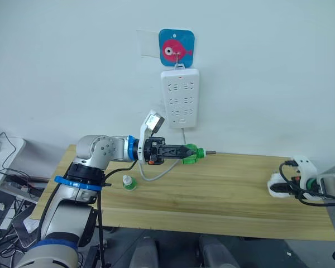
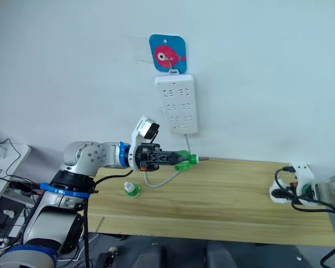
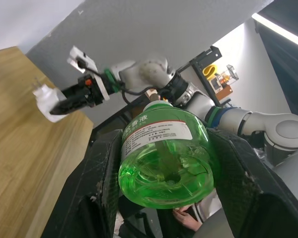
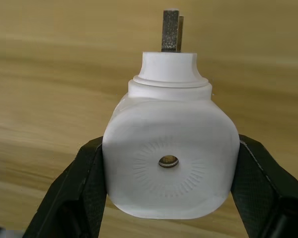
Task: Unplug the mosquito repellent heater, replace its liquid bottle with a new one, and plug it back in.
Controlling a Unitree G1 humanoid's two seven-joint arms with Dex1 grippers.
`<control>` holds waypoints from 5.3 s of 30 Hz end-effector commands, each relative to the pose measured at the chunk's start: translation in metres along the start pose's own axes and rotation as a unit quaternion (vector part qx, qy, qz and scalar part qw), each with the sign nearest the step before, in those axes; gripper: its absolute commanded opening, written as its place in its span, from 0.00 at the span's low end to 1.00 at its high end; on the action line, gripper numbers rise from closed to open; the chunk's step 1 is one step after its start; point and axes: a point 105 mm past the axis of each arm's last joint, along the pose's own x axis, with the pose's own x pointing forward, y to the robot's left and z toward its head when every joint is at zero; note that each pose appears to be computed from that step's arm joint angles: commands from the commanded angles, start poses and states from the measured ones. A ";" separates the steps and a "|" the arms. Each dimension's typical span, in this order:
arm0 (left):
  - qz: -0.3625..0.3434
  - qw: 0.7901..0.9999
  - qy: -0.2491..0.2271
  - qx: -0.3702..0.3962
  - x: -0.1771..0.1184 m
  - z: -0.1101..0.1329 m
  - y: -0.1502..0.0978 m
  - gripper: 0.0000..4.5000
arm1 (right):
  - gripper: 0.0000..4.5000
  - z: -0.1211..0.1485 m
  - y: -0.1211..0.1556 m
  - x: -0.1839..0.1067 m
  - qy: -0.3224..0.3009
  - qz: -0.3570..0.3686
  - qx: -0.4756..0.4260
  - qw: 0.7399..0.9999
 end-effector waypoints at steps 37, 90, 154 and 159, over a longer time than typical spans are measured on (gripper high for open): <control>0.009 0.993 -0.025 0.115 0.009 0.001 -0.002 0.50 | 0.98 0.071 0.033 -0.102 -0.206 0.051 -0.010 0.977; 0.119 0.881 -0.155 0.432 0.062 0.035 0.011 0.50 | 0.71 0.110 0.241 -0.141 -0.363 0.478 0.328 0.730; 0.122 0.886 0.074 0.440 0.042 -0.024 0.045 1.00 | 0.19 0.066 0.111 0.046 -0.457 -0.080 -0.053 0.884; 0.092 0.893 0.052 0.437 0.045 -0.024 0.031 1.00 | 0.19 0.059 0.112 0.051 -0.456 -0.076 -0.052 0.885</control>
